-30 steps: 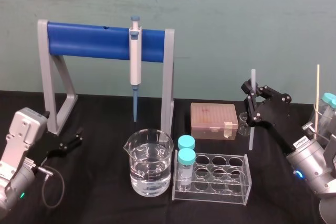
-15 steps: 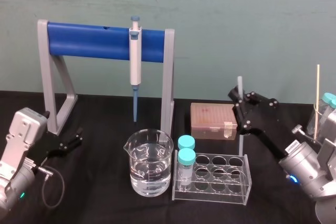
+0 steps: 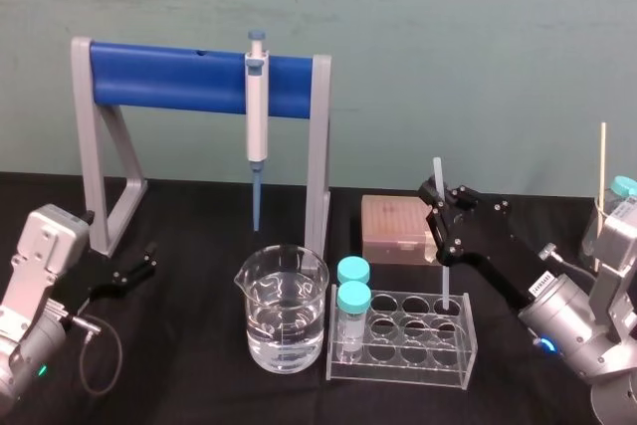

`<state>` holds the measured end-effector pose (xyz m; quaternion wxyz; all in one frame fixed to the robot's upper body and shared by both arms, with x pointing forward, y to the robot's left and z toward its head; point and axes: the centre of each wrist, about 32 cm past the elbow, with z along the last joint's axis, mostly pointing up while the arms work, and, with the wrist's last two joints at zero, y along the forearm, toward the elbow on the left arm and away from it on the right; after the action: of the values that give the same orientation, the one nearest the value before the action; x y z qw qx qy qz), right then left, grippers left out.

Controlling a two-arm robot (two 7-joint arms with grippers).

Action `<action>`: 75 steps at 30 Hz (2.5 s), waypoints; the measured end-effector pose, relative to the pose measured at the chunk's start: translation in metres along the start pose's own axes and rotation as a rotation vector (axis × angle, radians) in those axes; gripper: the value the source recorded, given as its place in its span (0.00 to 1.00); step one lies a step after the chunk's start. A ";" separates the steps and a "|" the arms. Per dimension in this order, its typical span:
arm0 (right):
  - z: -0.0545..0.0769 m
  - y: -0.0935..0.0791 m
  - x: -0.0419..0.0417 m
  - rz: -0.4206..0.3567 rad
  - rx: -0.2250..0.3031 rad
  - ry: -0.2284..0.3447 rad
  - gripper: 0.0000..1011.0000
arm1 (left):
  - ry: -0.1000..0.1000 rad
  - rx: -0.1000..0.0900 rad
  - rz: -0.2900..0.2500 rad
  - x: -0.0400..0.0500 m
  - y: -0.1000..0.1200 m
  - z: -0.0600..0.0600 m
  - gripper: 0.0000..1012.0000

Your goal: Pick up the stirring rod with one hand, then place it down.

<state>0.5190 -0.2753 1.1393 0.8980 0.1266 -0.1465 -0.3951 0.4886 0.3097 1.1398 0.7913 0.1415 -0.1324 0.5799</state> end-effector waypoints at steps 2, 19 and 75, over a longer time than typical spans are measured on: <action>-0.002 0.000 0.0011 -0.001 -0.009 0.015 0.07 | 0.000 0.000 0.000 0.0000 0.000 0.000 0.99; -0.016 -0.001 0.0080 0.027 -0.077 0.069 0.07 | 0.000 0.000 0.000 0.0000 0.000 0.000 0.99; -0.019 -0.003 0.0104 0.037 -0.134 0.068 0.77 | 0.000 0.000 0.000 0.0000 0.000 0.000 0.99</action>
<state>0.5308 -0.2826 1.1225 0.9161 0.0768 -0.0915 -0.3827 0.4886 0.3097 1.1398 0.7913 0.1415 -0.1324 0.5799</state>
